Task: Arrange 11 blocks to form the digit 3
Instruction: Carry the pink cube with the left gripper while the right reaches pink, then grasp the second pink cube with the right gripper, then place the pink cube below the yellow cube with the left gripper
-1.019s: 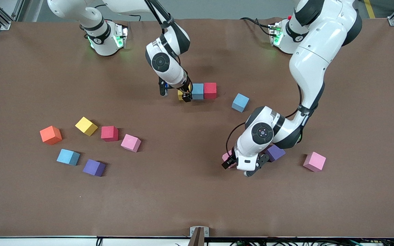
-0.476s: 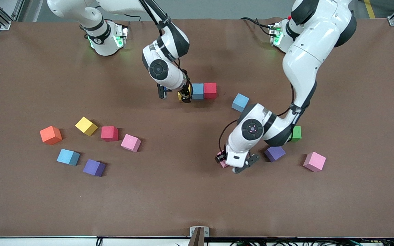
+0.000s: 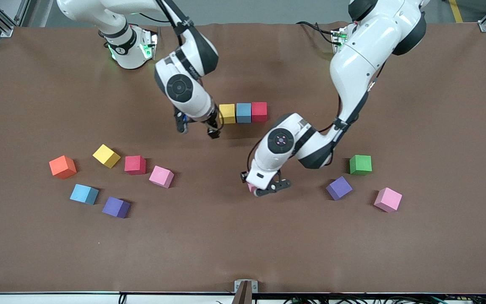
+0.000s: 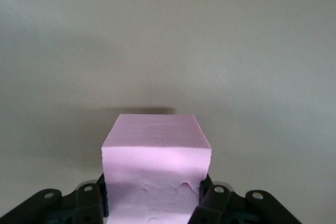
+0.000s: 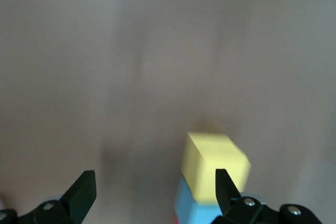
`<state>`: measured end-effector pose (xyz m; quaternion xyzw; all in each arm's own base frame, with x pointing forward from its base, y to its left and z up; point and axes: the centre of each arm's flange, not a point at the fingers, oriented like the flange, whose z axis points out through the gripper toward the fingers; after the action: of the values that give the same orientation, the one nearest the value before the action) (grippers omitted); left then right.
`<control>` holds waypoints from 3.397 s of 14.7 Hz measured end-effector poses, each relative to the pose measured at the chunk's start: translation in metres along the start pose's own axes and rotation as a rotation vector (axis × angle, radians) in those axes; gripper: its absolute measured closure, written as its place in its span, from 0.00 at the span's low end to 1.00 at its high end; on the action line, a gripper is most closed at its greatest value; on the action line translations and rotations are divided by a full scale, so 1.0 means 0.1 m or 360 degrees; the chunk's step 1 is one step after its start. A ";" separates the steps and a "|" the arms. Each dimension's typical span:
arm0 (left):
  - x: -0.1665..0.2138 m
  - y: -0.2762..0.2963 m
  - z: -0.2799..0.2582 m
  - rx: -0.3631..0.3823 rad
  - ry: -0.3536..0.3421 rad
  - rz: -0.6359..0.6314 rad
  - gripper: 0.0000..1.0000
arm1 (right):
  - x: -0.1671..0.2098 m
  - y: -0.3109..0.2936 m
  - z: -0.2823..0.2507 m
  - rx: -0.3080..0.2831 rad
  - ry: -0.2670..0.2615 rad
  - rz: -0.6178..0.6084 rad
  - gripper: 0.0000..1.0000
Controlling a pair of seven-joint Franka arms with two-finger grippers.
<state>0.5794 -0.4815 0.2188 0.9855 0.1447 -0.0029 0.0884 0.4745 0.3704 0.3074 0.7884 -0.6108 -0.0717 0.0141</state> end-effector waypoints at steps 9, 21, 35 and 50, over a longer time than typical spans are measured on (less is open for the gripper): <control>-1.20 0.55 0.19 0.0101 -0.0090 0.0259 0.40 | 2.06 -0.78 -0.38 0.0217 0.0371 -0.0951 0.00; -1.77 0.50 0.20 0.0185 -0.0111 0.0320 0.40 | 2.08 -0.97 0.18 0.0151 0.0384 -0.1451 0.00; -2.02 0.45 0.37 0.0122 -0.0140 0.0363 0.40 | 1.78 -0.92 0.54 0.0060 0.0344 -0.1539 0.00; -2.12 0.42 0.39 0.0135 -0.0158 0.0383 0.40 | 1.90 -0.91 0.82 -0.0012 0.0324 -0.1634 0.00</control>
<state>0.3889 -0.5881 0.1946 0.9973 0.0206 -0.0470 0.0534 0.5978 0.2159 0.1981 0.9892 -0.1408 0.0054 0.0394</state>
